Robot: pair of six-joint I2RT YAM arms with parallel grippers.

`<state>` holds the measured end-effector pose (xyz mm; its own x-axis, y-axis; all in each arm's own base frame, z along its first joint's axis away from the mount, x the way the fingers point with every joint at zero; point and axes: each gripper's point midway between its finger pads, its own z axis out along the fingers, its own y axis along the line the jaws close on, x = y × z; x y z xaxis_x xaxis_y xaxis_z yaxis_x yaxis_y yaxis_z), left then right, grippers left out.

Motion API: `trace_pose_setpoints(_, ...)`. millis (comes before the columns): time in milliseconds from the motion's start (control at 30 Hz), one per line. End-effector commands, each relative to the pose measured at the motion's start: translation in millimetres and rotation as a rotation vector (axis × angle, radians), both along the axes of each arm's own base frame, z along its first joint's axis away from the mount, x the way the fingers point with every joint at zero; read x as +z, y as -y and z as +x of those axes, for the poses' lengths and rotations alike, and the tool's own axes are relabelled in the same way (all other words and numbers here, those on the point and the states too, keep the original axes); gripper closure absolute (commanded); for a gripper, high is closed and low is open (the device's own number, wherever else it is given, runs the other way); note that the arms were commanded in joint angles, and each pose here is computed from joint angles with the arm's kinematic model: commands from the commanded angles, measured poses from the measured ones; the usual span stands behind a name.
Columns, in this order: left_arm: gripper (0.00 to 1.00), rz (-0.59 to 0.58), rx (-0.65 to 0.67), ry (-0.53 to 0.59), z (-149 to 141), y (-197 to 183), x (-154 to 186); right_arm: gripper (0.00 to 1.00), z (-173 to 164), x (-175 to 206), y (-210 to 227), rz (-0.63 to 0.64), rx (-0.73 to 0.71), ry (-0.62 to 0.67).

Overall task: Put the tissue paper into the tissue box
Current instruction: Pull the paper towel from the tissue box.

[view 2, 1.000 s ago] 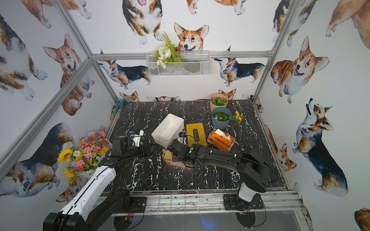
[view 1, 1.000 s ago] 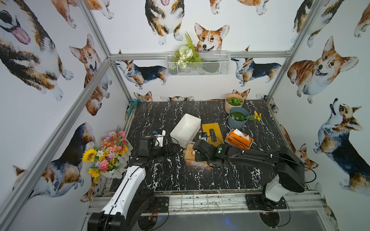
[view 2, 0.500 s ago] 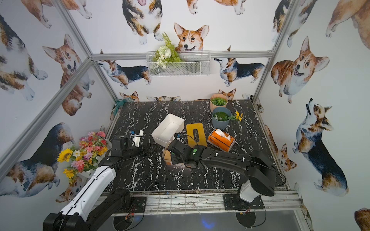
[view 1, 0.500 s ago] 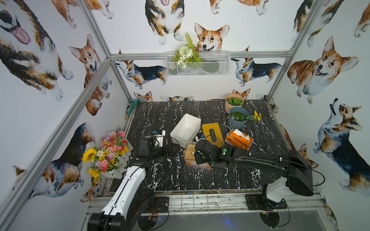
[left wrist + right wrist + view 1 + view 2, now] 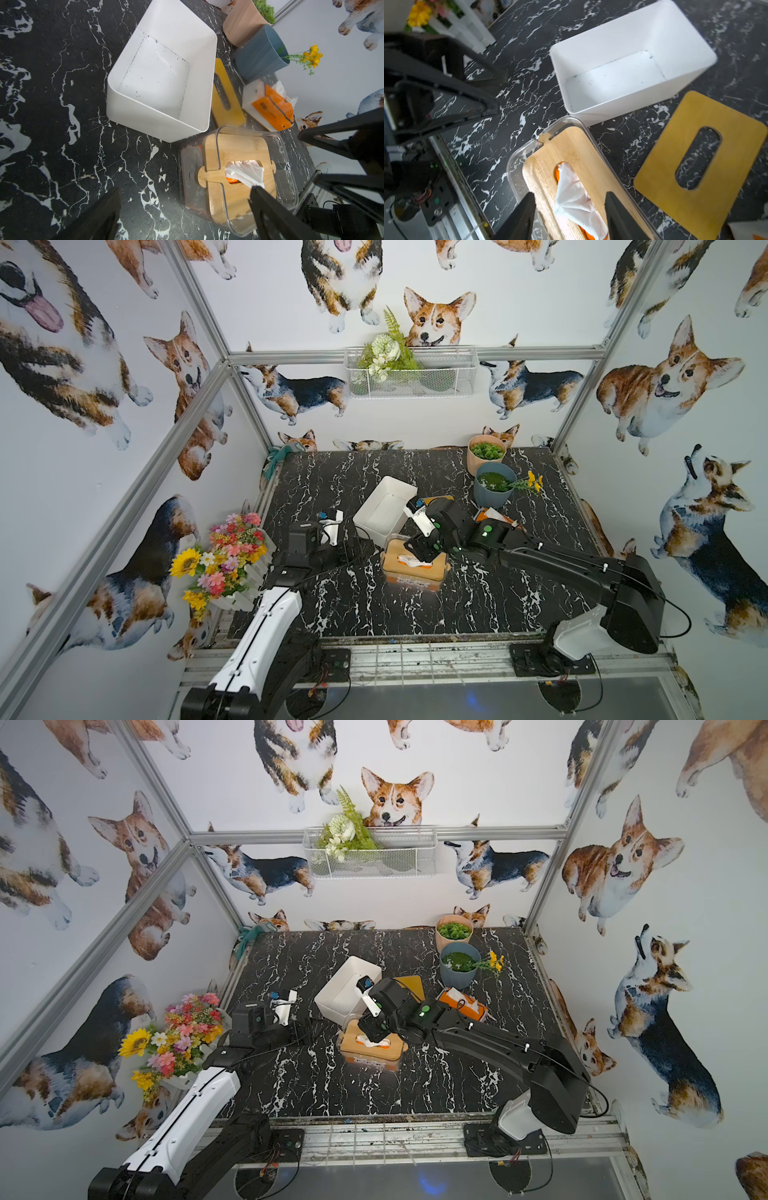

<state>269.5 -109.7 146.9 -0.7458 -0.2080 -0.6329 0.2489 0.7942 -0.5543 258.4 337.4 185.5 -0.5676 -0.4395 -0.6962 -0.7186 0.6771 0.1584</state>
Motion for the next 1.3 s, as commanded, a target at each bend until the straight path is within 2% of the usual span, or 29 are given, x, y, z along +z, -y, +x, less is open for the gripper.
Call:
trace_pose_setpoints(0, 0.00, -0.006, -0.009, 0.018, 1.4, 1.3, 2.9, 0.46, -14.1, -3.3, -13.5, -0.035, 0.274, 0.093)
trace_pose_setpoints(133, 0.00, -0.007, -0.010, 0.022, 1.4, 1.4, 4.0, 0.50, -16.5, -12.1, -18.1, -0.075, 0.415, 0.164)
trace_pose_setpoints(333, 0.00, -0.010, -0.013, 0.028, 0.8, 2.0, 5.2, 0.59, -15.4, -16.3, -15.9, -0.096, 0.551, 0.251)
trace_pose_setpoints(533, 0.00, -0.004, -0.007, 0.032, 0.7, 0.7, 5.4, 0.66, -19.6, -27.0, -5.8, -0.135, 0.630, 0.277)
trace_pose_setpoints(967, 0.00, -0.007, -0.012, 0.037, 0.5, 1.8, 7.0, 0.68, -16.6, -60.7, 4.3, -0.231, 0.666, 0.130)
trace_pose_setpoints(1267, 0.00, -0.006, -0.013, 0.035, 0.3, 1.8, 6.1, 0.69, -15.9, -75.0, 3.5, -0.241, 0.679, 0.036)
